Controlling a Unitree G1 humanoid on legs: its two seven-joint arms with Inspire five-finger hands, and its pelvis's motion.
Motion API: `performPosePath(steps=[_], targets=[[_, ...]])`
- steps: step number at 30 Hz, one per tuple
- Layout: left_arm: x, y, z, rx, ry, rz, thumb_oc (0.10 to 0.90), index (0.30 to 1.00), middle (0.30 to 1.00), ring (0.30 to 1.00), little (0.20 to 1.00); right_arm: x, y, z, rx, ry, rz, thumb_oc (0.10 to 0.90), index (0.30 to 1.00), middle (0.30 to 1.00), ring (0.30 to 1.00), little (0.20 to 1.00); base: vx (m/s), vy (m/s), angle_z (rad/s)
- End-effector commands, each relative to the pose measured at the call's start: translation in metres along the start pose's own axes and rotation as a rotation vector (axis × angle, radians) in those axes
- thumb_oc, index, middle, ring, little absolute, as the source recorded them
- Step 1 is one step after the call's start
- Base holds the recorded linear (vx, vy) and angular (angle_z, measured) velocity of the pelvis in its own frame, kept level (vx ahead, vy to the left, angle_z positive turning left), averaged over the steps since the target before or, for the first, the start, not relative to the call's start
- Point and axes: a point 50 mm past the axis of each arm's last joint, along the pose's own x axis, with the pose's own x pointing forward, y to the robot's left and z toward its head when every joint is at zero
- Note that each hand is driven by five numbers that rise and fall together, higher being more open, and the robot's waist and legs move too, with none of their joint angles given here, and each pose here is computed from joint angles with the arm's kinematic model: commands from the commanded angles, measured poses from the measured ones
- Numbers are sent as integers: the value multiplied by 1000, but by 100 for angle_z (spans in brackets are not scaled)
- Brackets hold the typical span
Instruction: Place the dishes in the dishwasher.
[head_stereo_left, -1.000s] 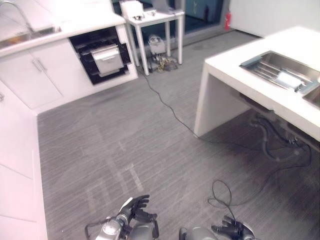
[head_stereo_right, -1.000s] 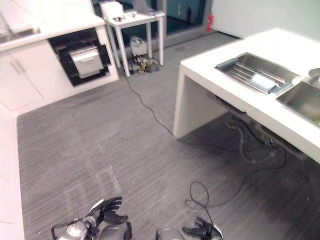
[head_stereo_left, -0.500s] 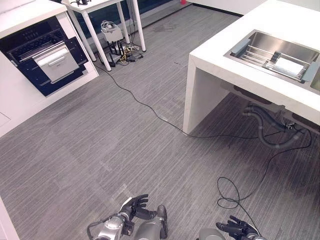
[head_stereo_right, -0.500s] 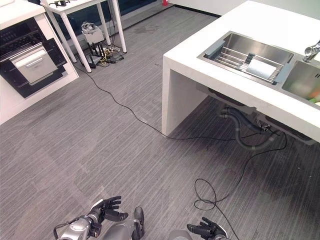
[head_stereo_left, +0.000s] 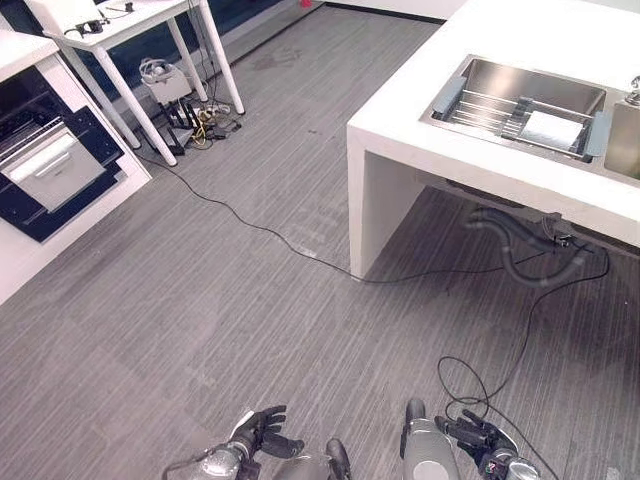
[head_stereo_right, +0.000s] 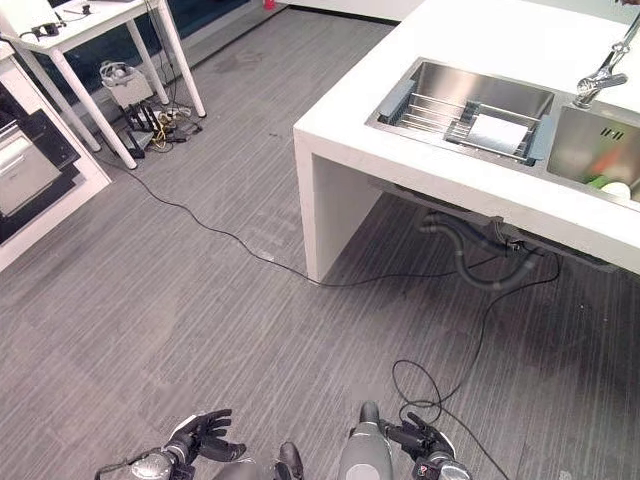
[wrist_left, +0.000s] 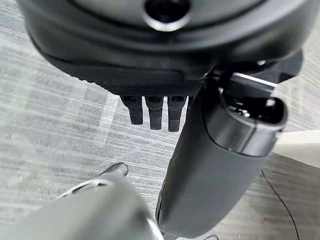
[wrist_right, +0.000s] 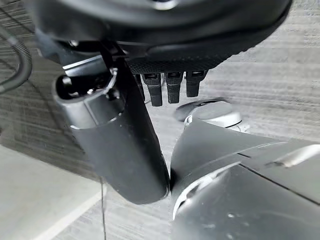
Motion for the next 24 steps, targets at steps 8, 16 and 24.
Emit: performPosePath(steps=[8, 16, 24], targets=[[7, -3, 31, -54, -94, -5, 800, 900, 900, 900, 900, -5, -25, 7, -87, -9, -45, 800, 900, 900, 900, 900, 211, -341, -35], [4, -4, 9, -191, -21, -4, 800, 900, 900, 900, 900, -5, -29, 4, -95, 47, -45, 800, 900, 900, 900, 900, 360, 44, -73], [1, 10, 1, -158, 12, 0, 800, 900, 900, 900, 900, -6, -27, -6, -35, 53, -75, 800, 900, 900, 900, 900, 449, 352, -85]])
